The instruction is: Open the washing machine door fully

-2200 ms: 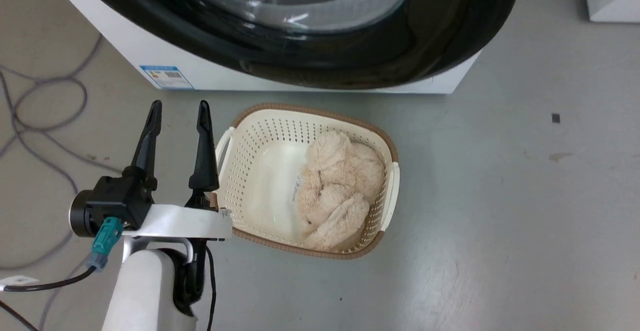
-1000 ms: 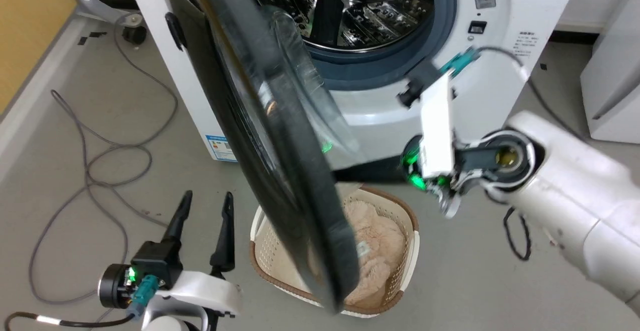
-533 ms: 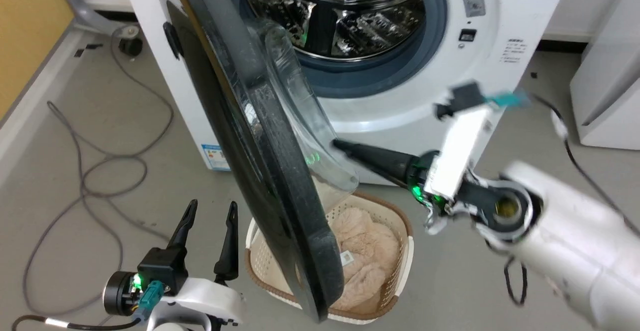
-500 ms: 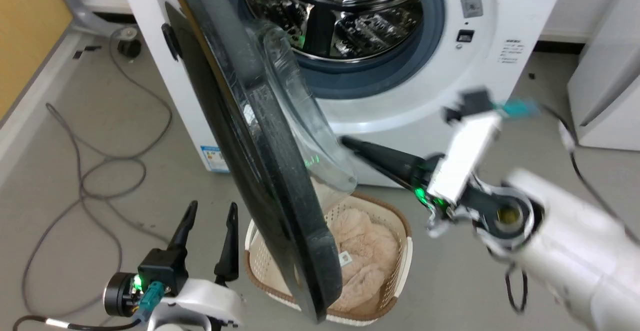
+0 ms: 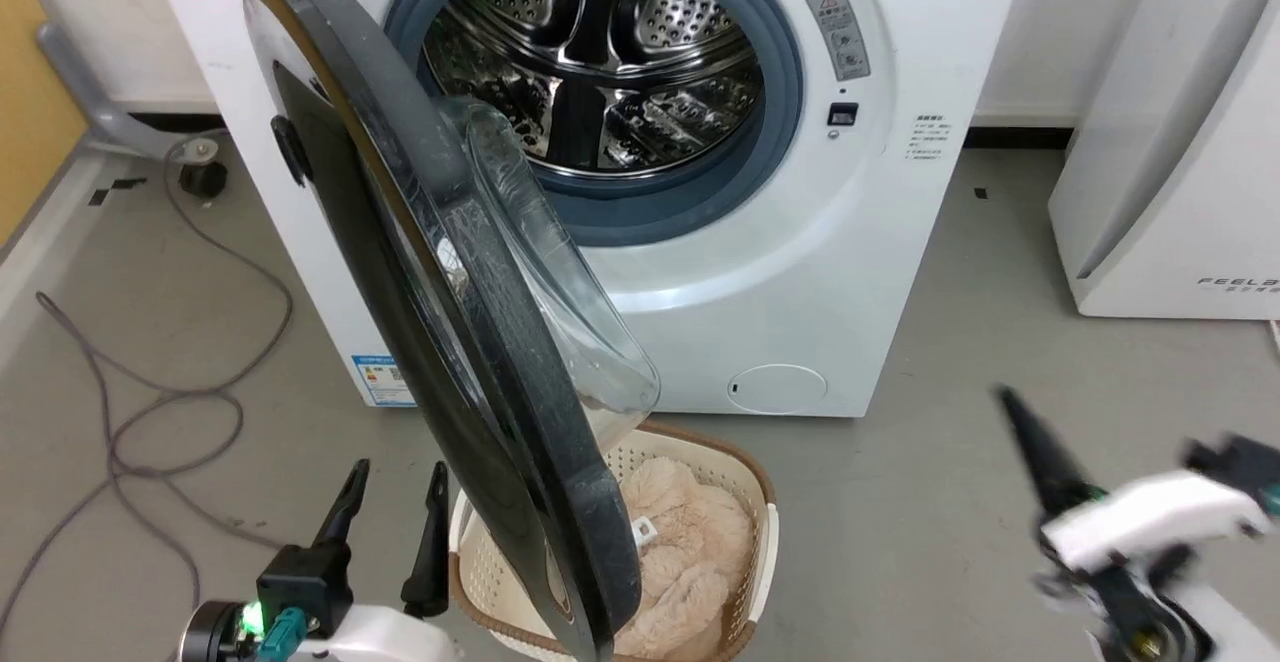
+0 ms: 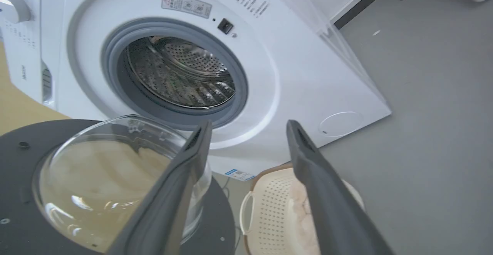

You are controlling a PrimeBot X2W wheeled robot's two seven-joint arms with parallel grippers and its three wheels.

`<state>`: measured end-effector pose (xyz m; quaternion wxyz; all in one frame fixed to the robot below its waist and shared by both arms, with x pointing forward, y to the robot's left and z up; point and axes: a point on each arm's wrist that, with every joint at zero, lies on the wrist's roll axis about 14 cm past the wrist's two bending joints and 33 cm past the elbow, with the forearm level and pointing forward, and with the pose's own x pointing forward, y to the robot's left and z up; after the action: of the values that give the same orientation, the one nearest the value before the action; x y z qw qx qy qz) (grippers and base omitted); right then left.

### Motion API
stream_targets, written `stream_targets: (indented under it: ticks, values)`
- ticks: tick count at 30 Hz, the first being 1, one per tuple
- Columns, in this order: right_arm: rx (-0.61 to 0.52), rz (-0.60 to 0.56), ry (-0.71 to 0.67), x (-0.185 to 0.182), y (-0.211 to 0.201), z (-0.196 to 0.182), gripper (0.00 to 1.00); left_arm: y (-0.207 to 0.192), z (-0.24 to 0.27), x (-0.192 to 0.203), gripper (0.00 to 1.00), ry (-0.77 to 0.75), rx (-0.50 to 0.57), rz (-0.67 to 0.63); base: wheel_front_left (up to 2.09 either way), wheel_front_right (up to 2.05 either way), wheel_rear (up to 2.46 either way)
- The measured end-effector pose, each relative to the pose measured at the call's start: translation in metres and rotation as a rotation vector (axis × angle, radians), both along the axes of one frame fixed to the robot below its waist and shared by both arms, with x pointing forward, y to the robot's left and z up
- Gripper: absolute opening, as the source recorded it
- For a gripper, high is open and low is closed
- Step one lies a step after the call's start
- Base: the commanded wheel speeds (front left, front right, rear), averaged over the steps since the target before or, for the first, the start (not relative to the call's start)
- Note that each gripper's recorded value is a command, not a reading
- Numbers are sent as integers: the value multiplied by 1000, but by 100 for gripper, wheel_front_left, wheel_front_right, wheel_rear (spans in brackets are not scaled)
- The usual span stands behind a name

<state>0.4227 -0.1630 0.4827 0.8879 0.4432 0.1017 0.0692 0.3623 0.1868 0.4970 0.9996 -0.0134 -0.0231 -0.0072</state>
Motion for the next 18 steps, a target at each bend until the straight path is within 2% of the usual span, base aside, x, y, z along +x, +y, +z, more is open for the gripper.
stream_targets:
  ticks: [4,9,14,16,18]
  values:
    - [-179,-139,-53,-14,-41,-10,100,0,-2,-1,100,6,-1,0,0,0,0]
    - [-425,-251,-173,-35,-59,6,100,0,-3,0,100,10,-2,0,0,0,0]
    - [-752,-262,-294,-50,-54,36,100,-1,-7,3,100,19,-2,-1,0,0,0]
    - [-852,-249,-342,-51,-51,53,100,-1,-7,4,100,22,-2,-2,0,0,0]
    - [-895,-232,-374,-53,-44,65,100,0,-8,4,100,24,-2,0,0,0,0]
